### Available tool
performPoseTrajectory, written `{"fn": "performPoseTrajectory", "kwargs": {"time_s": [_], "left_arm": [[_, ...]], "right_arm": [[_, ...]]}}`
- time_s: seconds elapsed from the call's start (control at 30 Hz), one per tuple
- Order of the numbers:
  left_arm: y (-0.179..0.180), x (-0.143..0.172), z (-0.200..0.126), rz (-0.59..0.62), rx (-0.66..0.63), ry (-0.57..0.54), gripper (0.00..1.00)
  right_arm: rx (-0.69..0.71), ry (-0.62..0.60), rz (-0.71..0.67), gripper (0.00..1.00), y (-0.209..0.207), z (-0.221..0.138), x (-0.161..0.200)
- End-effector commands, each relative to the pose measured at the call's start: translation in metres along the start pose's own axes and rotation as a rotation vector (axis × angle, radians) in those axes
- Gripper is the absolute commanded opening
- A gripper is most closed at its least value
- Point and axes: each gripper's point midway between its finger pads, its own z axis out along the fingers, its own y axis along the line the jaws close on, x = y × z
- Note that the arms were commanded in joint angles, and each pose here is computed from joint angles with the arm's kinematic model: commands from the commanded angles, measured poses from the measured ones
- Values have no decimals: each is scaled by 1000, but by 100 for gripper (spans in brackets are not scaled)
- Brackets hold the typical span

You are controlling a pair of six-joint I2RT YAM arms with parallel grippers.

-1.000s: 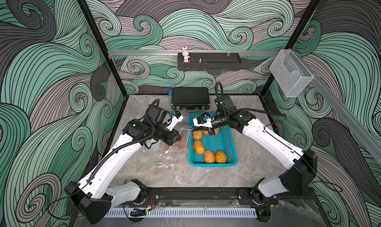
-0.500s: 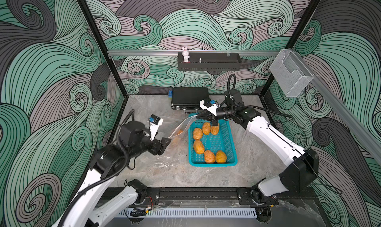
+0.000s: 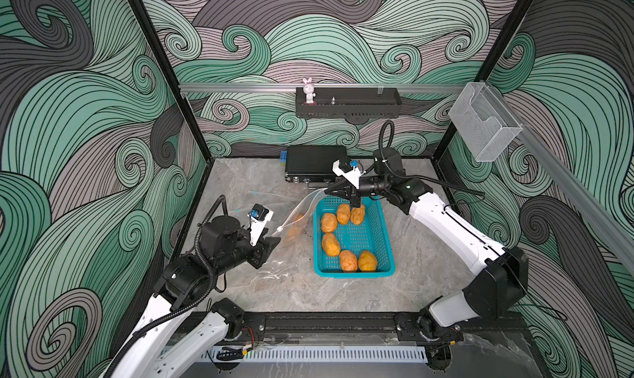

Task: Put the potatoes into a zipper bag and zip it
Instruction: Adjust the zipper food storage bag at the center of the board.

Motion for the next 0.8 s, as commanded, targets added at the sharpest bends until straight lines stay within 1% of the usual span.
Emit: {"fn": "performPoseTrajectory", "kwargs": {"time_s": [0.0,0.1,0.27,0.43,0.47,0.5,0.57,0.6,0.63,0.67,0.77], "left_arm": [[-5,-13,-3,8,27,-38,25],[-8,-13,-4,6,44,-33,13],[-5,-18,-10,15,22,-54,1],[-4,-23,-13,28,18,-65,0],[-4,-24,-14,33,17,-67,0],[-5,-26,-16,41,19,-70,0],[-6,-30,-18,61,22,-74,0],[-7,-33,-21,77,26,-75,0],[-7,-35,-21,97,29,-68,0],[-6,-36,-22,122,22,-58,0],[7,-39,-20,181,-47,-3,0]], "right_arm": [[-12,-18,-8,0,5,-5,-6],[-12,-13,-4,0,4,-5,-3],[-10,-8,-3,0,4,-5,-2],[-10,-2,-14,0,6,-7,-2],[-11,-2,-16,1,7,-8,-2],[-11,-4,-20,12,8,-9,-4],[-1,-8,-33,47,9,-12,-7],[2,-15,-43,62,10,-14,-11],[4,-23,-58,69,12,-18,-15],[-1,-38,-85,73,18,-23,-21],[-72,-108,-194,82,53,-43,-46]]}}
